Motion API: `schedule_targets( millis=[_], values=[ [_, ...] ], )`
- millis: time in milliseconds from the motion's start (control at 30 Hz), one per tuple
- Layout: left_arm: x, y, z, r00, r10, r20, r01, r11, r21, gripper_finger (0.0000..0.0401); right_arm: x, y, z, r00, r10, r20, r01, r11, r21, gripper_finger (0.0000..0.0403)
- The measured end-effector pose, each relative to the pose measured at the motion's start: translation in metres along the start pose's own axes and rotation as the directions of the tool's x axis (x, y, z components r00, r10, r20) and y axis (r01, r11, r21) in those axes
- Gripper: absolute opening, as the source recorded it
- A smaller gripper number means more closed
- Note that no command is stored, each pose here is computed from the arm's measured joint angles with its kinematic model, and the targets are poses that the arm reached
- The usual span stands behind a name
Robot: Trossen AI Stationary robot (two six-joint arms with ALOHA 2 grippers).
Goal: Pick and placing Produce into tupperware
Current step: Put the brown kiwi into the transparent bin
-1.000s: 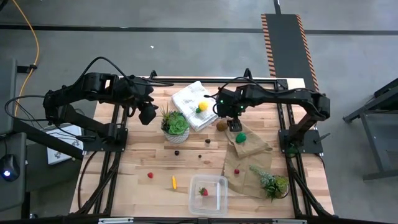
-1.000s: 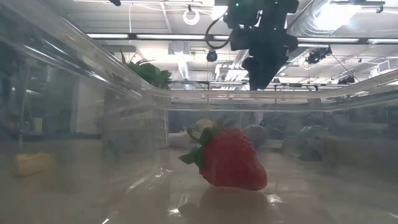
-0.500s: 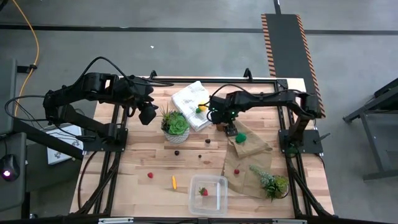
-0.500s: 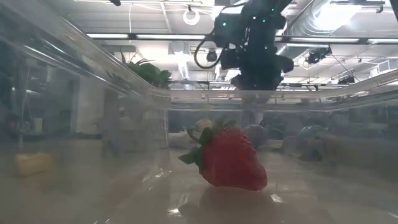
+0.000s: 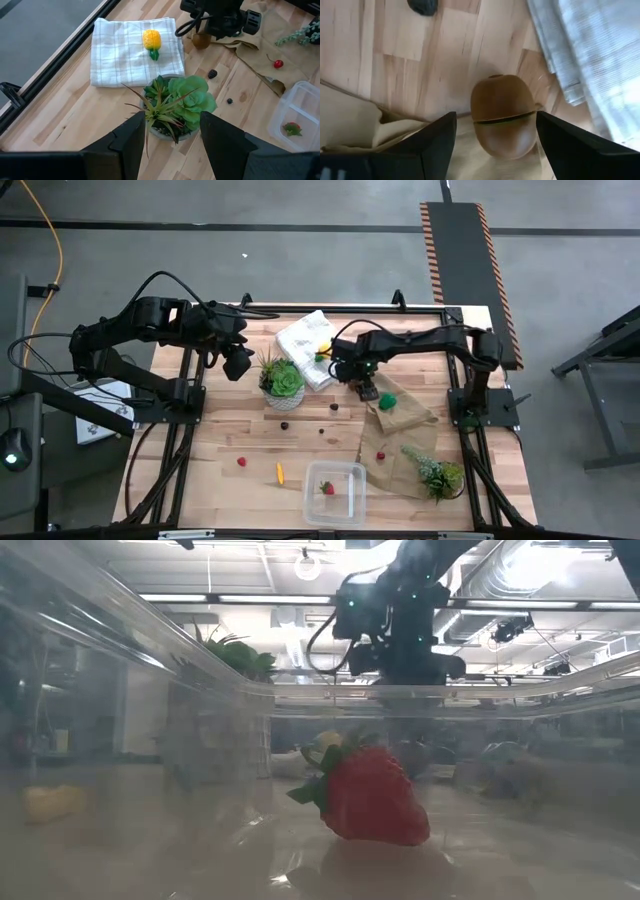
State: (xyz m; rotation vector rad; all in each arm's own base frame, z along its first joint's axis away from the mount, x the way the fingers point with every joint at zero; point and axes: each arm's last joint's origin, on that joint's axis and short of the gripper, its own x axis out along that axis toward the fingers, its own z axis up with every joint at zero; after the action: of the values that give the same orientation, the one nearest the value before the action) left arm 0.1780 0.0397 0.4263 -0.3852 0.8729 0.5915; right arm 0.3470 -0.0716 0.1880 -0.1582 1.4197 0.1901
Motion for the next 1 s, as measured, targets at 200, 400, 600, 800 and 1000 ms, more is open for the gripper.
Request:
schedule_targets(
  millis=[200, 400, 600, 800, 1000],
  values=[
    [0.0, 0.0, 0.0, 1.0, 0.0, -0.001, 0.0, 1.0, 0.0, 0.0179, 0.01, -0.002, 0.002, 1.0, 0.006, -0.013, -0.006, 1.0, 0.001, 0.0265],
    [0.0, 0.0, 0.0, 1.0, 0.001, -0.002, -0.001, 1.0, 0.0, 0.0179, 0.02, -0.003, 0.003, 0.999, 0.014, -0.03, -0.014, 1.0, 0.002, 0.0265],
    [0.0, 0.0, 0.0, 1.0, 0.001, -0.003, -0.001, 1.0, 0.0, 0.0179, 0.024, -0.003, 0.003, 0.999, 0.02, -0.042, -0.02, 1.0, -0.007, 0.0265],
    [0.0, 0.0, 0.0, 1.0, 0.001, -0.003, -0.001, 1.0, 0.003, 0.0179, 0.026, -0.003, 0.002, 0.999, 0.013, -0.034, -0.014, 1.0, -0.011, 0.0265],
    [0.0, 0.0, 0.0, 1.0, 0.001, -0.003, -0.001, 1.0, 0.008, 0.0179, 0.036, 0.0, -0.007, 0.997, 0.03, -0.073, -0.029, 0.999, 0.015, 0.0265]
  ],
)
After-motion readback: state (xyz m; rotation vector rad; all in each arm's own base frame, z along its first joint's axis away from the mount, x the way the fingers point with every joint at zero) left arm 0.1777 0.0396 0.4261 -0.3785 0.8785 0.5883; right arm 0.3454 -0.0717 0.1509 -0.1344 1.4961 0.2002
